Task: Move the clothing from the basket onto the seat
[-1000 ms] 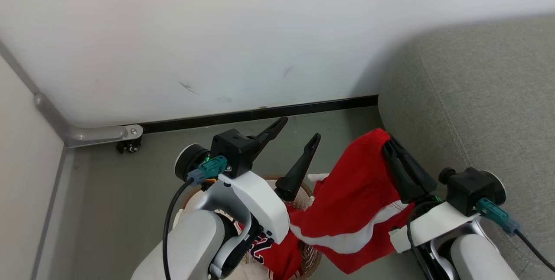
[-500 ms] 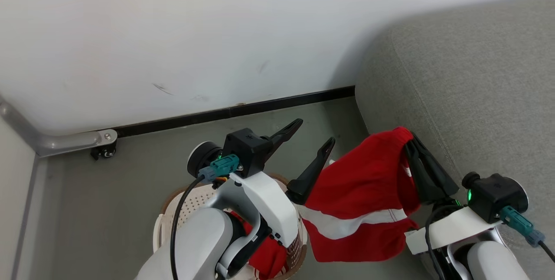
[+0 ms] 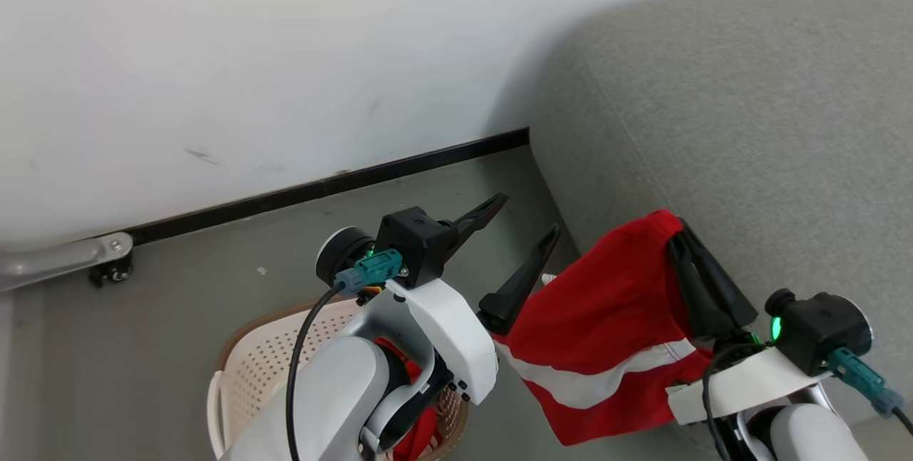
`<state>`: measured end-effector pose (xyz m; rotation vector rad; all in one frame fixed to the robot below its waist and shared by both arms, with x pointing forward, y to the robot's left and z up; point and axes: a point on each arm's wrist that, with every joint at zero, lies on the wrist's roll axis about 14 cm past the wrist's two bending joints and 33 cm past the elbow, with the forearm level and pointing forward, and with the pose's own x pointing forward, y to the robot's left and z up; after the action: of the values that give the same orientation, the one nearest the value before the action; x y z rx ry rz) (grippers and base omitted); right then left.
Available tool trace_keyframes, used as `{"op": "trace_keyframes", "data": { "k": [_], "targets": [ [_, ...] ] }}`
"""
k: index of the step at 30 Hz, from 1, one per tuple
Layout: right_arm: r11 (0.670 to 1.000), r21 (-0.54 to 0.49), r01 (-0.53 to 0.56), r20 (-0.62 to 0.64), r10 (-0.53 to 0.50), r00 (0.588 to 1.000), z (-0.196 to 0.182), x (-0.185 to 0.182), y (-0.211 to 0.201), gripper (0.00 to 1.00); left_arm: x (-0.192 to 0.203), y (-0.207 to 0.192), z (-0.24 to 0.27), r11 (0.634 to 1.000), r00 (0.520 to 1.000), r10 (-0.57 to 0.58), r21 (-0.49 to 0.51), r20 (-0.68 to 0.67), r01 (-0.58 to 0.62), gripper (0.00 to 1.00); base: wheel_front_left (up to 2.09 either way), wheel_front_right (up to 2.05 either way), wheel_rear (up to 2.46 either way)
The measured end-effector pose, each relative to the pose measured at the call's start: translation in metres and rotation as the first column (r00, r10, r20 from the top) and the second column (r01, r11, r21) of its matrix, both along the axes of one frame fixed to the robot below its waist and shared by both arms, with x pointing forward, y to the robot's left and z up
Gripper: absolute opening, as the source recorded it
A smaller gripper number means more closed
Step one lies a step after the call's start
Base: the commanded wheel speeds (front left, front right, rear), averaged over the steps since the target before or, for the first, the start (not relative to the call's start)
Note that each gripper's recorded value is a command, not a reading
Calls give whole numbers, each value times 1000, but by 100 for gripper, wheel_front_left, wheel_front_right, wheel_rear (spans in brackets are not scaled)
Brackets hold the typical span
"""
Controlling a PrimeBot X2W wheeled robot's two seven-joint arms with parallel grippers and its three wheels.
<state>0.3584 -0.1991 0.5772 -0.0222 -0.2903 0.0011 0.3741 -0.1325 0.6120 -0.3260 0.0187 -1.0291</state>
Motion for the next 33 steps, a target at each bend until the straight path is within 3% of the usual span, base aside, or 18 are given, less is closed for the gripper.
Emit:
{"op": "trace_keyframes", "data": {
  "k": [17,33],
  "targets": [
    [999,-5,37,-36,-37,999,-8,-11,-9,0,3,-28,-2,997,998,-58,-46,-29,57,100,0,0,0],
    [984,-135,114,149,-93,984,65,42,-51,0,13,-32,-13,994,994,-79,-82,-75,73,100,0,0,0]
  ]
}}
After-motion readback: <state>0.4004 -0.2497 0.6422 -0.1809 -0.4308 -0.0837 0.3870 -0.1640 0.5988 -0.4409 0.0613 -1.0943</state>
